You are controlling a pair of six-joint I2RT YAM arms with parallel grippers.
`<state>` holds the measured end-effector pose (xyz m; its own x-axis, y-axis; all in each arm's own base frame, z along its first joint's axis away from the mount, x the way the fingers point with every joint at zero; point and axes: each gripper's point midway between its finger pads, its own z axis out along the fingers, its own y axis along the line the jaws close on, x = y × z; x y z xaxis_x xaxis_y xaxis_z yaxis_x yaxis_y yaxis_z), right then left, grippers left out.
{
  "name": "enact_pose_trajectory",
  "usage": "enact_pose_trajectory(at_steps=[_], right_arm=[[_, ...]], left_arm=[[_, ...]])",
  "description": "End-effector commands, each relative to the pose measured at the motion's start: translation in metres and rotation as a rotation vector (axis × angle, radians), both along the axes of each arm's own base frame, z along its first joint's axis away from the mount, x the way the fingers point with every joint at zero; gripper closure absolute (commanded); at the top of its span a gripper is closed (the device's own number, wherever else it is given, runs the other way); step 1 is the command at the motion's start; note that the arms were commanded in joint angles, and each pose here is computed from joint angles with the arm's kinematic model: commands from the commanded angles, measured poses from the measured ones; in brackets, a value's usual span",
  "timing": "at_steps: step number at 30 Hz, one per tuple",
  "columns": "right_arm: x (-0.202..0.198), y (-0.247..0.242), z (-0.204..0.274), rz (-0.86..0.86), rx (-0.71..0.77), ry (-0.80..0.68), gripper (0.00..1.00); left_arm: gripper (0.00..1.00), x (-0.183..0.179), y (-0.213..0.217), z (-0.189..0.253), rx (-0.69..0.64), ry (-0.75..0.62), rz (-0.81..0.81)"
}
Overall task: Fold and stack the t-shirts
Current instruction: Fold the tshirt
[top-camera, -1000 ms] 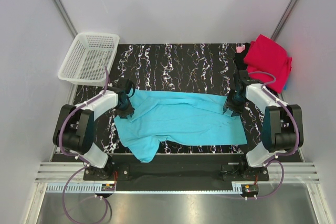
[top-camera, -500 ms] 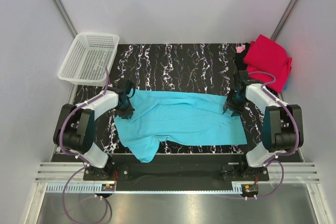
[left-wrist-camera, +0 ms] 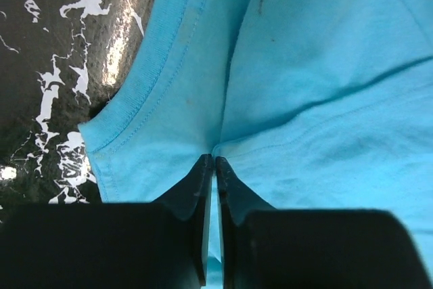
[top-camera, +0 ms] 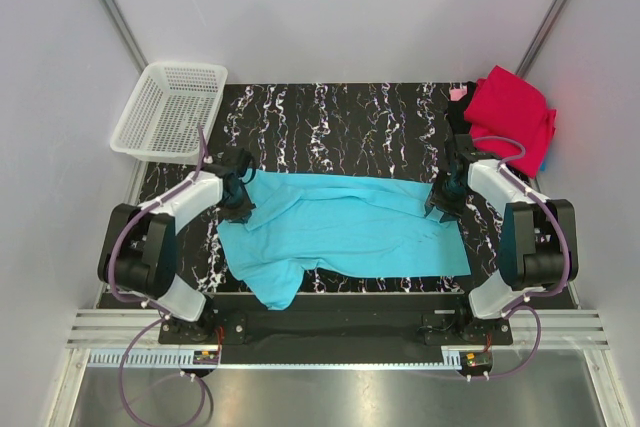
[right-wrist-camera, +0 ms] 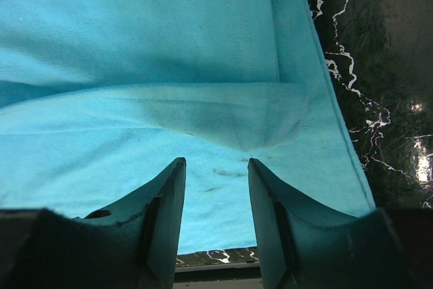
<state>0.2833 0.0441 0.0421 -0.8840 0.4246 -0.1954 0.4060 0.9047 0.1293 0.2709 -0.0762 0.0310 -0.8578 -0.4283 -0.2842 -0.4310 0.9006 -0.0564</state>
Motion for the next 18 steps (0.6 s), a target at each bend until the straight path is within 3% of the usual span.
enact_pose_trajectory(at_steps=[1, 9, 18], right_arm=[[0.003, -0.001, 0.008, 0.007, -0.012, -0.029, 0.51], [0.0, -0.001, 0.009, 0.007, -0.011, -0.026, 0.51], [-0.004, -0.013, 0.018, -0.026, -0.075, -0.068, 0.4]], left_arm=[[1.0, 0.019, -0.001, 0.032, -0.007, -0.097, -0.002], [1.0, 0.025, -0.002, 0.039, -0.008, -0.116, -0.008], [1.0, 0.046, -0.001, 0.091, 0.0, -0.235, -0.018]])
